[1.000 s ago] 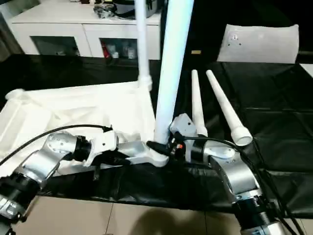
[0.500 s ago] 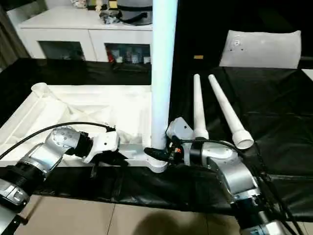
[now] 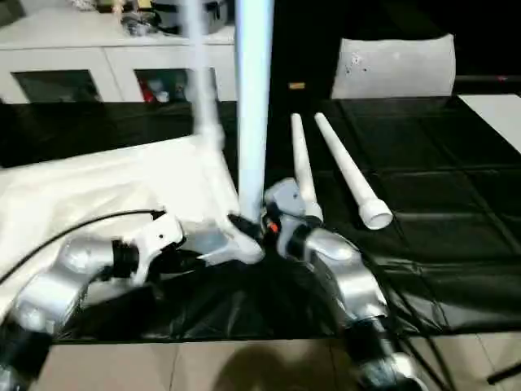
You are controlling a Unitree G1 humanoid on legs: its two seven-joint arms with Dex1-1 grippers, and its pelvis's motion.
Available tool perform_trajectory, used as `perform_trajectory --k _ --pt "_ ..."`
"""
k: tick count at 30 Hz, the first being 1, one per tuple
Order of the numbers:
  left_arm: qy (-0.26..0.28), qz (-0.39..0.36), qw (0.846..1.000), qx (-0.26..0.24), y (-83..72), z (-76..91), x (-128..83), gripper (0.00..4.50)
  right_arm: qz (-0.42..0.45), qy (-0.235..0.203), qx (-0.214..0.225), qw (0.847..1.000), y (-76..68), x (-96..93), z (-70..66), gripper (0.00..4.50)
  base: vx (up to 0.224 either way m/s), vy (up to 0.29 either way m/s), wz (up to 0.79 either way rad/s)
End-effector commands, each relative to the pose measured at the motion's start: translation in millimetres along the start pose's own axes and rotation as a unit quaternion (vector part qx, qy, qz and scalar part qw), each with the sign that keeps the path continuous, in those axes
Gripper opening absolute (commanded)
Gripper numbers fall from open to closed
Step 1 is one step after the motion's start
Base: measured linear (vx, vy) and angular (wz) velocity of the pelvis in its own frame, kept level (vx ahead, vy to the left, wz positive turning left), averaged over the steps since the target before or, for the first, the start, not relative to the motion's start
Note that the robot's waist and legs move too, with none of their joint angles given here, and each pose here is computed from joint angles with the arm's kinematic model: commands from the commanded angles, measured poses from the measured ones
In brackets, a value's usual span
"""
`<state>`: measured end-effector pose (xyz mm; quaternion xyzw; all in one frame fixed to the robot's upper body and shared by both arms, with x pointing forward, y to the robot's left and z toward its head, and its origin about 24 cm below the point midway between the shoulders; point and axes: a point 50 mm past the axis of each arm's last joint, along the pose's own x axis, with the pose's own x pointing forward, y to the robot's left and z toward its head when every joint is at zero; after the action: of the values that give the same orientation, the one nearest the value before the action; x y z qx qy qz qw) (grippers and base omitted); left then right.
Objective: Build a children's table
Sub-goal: Rotate leg to tighten
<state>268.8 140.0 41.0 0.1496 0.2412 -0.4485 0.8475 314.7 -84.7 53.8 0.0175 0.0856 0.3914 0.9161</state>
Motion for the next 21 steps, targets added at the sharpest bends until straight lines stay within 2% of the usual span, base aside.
perform_trajectory --k 1,5,10,16,17,18,20,21 --pt "-0.006 0.018 1.0 -0.013 -7.0 7.6 1 0.0 -0.042 0.052 0.034 0.997 -1.0 3.1 -25.4 1.89 0.0 0.0 0.0" --pt "-0.005 0.032 0.999 -0.018 -19.5 16.5 10 0.0 -0.07 0.044 0.053 0.995 -1.2 10.7 -24.3 1.89 0.0 0.0 0.0" --pt "0.012 0.042 0.999 -0.007 -18.4 17.2 10 0.0 -0.058 0.047 0.055 0.996 5.3 10.3 -30.9 1.89 0.0 0.0 0.0" --pt "0.026 0.042 0.999 -0.005 -16.9 18.2 10 0.0 -0.067 0.059 0.053 0.995 4.3 11.2 -37.1 1.89 0.0 0.0 0.0" --pt "0.029 0.042 0.999 -0.002 -16.4 18.2 10 0.0 -0.065 0.059 0.057 0.995 3.8 11.5 -37.0 2.24 0.0 0.0 0.0" --pt "0.031 0.043 0.999 0.0 -15.1 18.2 10 0.0 -0.065 0.057 0.06 0.994 2.5 11.9 -35.9 2.24 0.0 0.0 0.0" --pt "0.032 0.046 0.998 0.0 -13.7 18.6 10 0.0 -0.068 0.056 0.057 0.994 1.2 12.2 -34.9 2.64 0.0 0.0 0.0" --pt "0.032 0.049 0.998 0.002 -12.4 19.0 10 0.0 -0.066 0.057 0.057 0.995 0.7 12.4 -34.6 2.64 0.0 0.0 0.0"
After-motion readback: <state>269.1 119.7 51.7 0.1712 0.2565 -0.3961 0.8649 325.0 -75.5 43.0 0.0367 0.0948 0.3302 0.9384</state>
